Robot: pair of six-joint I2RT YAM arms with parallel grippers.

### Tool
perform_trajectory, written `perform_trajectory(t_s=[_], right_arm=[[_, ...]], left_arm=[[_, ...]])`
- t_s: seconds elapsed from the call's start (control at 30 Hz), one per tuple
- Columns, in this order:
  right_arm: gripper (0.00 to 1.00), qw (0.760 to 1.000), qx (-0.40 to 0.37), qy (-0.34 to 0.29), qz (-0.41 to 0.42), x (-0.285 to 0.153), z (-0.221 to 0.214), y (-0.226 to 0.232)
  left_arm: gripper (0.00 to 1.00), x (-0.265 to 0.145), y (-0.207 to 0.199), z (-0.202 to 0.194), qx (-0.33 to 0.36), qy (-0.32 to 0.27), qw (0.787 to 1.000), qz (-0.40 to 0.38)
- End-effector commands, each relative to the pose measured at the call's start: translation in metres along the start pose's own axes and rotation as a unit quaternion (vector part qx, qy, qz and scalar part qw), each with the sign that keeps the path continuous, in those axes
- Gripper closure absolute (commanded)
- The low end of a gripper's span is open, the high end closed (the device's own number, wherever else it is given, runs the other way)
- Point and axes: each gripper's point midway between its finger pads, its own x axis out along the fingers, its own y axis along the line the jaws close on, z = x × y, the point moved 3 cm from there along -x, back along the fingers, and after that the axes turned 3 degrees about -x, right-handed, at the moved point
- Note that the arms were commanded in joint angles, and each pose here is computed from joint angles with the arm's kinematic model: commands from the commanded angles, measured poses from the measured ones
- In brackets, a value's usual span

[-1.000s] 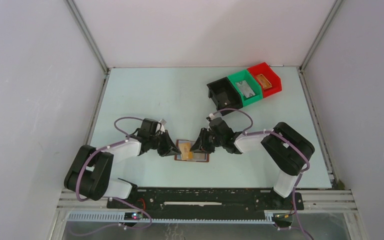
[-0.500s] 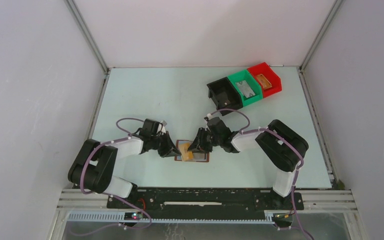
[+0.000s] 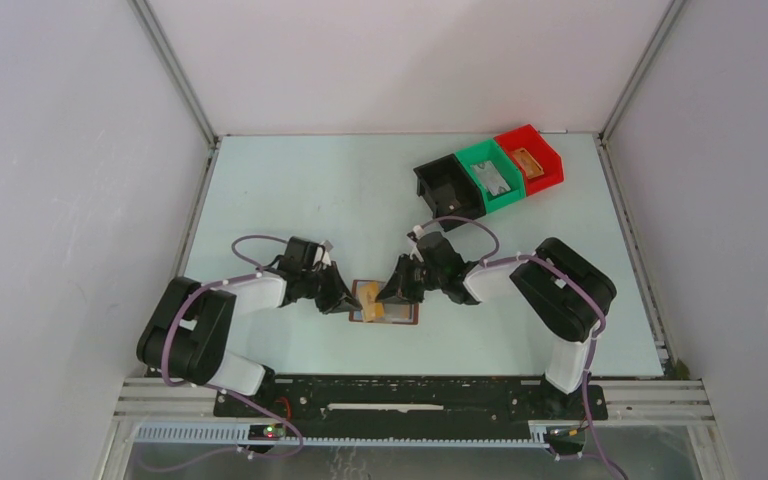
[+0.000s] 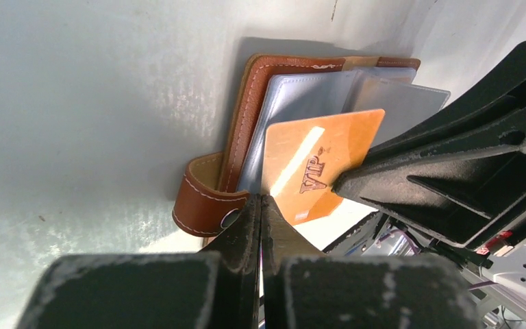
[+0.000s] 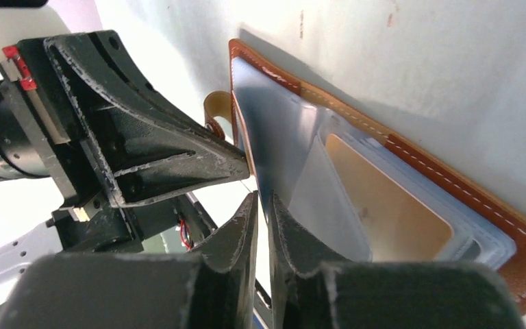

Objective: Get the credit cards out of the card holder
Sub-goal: Remove the credit card from the card holder, then place the credit card in the storage box.

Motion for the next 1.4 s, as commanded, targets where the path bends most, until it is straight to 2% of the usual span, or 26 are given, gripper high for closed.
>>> perform_trajectory(t_s=[0.0, 0.2, 0.43, 0.63, 0.7, 0.77, 0.83, 0.97, 1.07, 1.2, 1.37], right_arm=[[0.8, 0.998, -0.025, 0.017, 0.053, 0.001, -0.004, 0.022], [0.78, 0.997, -0.026, 0.035, 0.059, 0.01, -0.006, 0.022], [0.91, 0.999, -0.018, 0.008, 0.042, 0.015, 0.005, 0.014], [0.96, 0.998, -0.011, -0.031, 0.047, 0.007, 0.032, 0.013], [1.0, 0.998, -0.02, -0.037, 0.048, 0.001, 0.038, 0.018], [1.0, 0.998, -0.033, -0.043, 0.04, -0.007, 0.042, 0.022], [1.0, 0.997, -0.055, -0.051, 0.032, -0.017, 0.047, 0.027], [1.0, 0.993, -0.09, -0.073, -0.01, -0.052, 0.059, 0.034], [1.0, 0.986, -0.11, -0.113, -0.054, -0.09, 0.083, 0.033], [1.0, 0.96, -0.14, -0.185, -0.159, -0.157, 0.132, 0.023], [1.0, 0.897, -0.152, -0.26, -0.323, -0.242, 0.202, 0.002]], left_arm=[[1.0, -0.005, -0.016, 0.02, 0.031, -0.037, 0.999, -0.01], [1.0, -0.012, -0.02, 0.024, 0.04, -0.05, 0.998, -0.007], [1.0, -0.015, -0.023, 0.026, 0.042, -0.058, 0.997, -0.005], [1.0, -0.019, -0.028, 0.027, 0.046, -0.061, 0.997, -0.009], [1.0, -0.026, -0.035, 0.029, 0.053, -0.07, 0.996, -0.015], [1.0, -0.035, -0.041, 0.031, 0.062, -0.083, 0.995, -0.015], [0.96, -0.048, -0.05, 0.035, 0.075, -0.1, 0.992, -0.017], [0.75, -0.081, -0.067, 0.04, 0.1, -0.14, 0.985, -0.008], [0.66, -0.107, -0.081, 0.045, 0.116, -0.175, 0.978, -0.012], [0.64, -0.132, -0.097, 0.046, 0.135, -0.197, 0.971, -0.018], [0.64, -0.141, -0.11, 0.045, 0.146, -0.194, 0.969, -0.037]])
